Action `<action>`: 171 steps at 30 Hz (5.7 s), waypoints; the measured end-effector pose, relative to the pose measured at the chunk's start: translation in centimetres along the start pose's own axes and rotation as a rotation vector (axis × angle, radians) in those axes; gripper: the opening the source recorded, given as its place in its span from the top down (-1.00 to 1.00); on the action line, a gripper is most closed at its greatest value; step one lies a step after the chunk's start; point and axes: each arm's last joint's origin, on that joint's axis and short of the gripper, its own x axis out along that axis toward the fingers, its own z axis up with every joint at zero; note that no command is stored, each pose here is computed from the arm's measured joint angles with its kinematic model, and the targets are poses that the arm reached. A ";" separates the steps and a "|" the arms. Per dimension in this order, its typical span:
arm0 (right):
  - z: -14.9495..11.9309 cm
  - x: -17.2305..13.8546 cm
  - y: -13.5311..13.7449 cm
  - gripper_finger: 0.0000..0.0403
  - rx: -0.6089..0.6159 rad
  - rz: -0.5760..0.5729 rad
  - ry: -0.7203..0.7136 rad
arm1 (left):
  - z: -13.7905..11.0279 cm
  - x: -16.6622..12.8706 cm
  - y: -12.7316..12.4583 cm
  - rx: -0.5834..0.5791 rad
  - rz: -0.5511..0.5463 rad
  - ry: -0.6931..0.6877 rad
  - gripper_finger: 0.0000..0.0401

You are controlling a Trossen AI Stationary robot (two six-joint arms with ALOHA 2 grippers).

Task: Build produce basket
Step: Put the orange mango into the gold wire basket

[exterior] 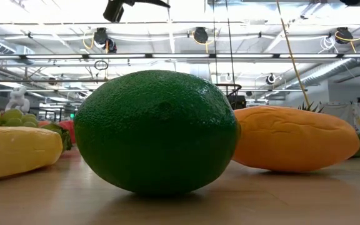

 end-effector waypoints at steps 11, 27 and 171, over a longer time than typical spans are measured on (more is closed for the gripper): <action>0.8 -0.4 -0.4 -0.25 -0.004 -0.044 -0.057 | -0.3 0.5 0.0 -0.009 -0.006 0.003 0.24; 1.2 -0.6 0.1 -0.25 -0.061 -0.066 -0.169 | -0.3 0.5 0.0 0.058 -0.008 0.003 0.24; -3.4 1.4 -4.1 -0.25 -0.305 -0.743 -0.300 | 4.2 -4.0 -2.7 0.387 -0.389 -0.030 0.15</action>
